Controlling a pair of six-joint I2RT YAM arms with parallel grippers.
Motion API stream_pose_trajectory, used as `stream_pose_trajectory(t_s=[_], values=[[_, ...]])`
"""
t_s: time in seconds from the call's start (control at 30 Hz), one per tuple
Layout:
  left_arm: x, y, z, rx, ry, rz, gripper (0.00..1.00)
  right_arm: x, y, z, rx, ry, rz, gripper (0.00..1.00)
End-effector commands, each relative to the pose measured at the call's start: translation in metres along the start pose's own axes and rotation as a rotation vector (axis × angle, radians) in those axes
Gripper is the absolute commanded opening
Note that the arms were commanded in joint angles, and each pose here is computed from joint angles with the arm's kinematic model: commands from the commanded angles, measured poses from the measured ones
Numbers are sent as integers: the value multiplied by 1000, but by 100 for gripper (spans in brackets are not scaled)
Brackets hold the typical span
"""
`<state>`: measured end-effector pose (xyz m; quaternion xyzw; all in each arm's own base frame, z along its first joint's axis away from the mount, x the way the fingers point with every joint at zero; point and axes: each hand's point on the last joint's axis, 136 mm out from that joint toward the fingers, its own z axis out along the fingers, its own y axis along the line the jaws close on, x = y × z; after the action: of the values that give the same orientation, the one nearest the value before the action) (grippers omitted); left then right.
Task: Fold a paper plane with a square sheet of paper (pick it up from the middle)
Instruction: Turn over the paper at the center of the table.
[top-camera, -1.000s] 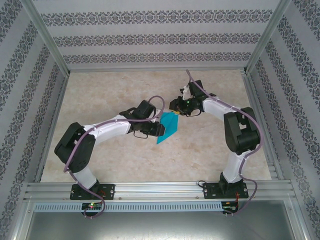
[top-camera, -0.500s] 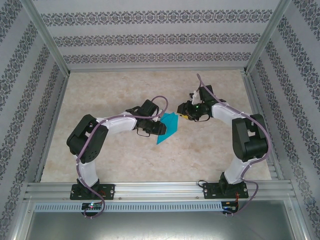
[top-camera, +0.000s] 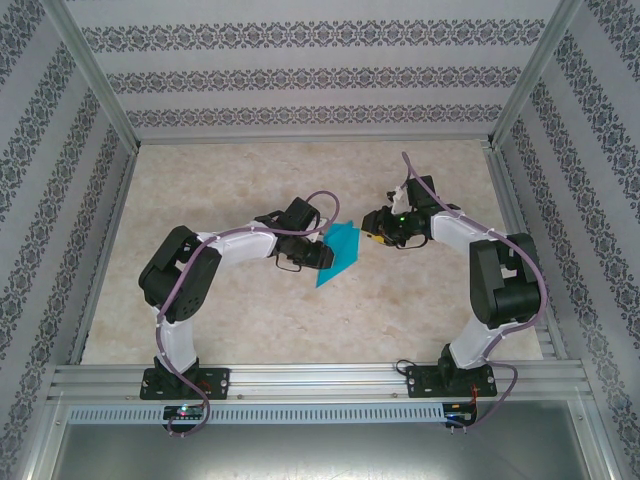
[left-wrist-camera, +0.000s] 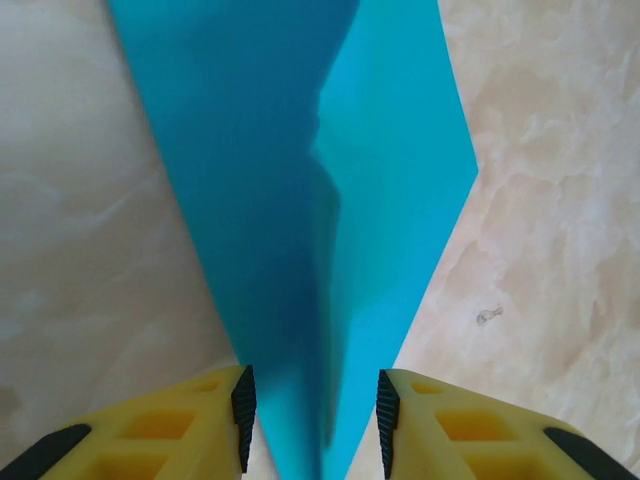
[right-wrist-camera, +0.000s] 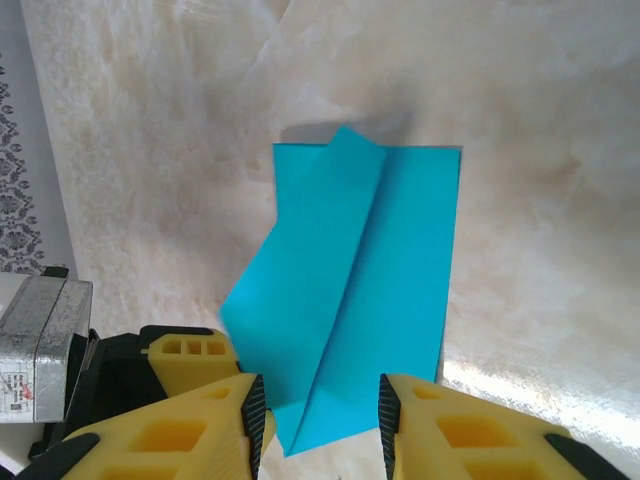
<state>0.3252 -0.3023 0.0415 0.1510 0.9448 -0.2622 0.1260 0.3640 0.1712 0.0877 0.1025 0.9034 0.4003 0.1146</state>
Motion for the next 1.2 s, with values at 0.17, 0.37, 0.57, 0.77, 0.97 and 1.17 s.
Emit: stream_pose_trajectory(t_s=[0.17,0.37,0.57,0.77,0.97,1.17], values=[[-14,-4,-9,23,-24,32,40,3,5,-8,-18,-3,-32,38],[-15,-11,-1,81,-20,9,34,5,5,-7,-21,1,-27,38],[-13,-10,5,85,2,3,24,12,4,-5,-41,17,-18,38],[-12,-13,2,97,14,-3,9,18,6,-2,-87,36,-4,40],[-19,-16,-12,115,-5,0,3,18,14,0,-148,36,7,45],[-39,-36,-35,205,-79,-6,2,17,30,2,-233,34,28,53]])
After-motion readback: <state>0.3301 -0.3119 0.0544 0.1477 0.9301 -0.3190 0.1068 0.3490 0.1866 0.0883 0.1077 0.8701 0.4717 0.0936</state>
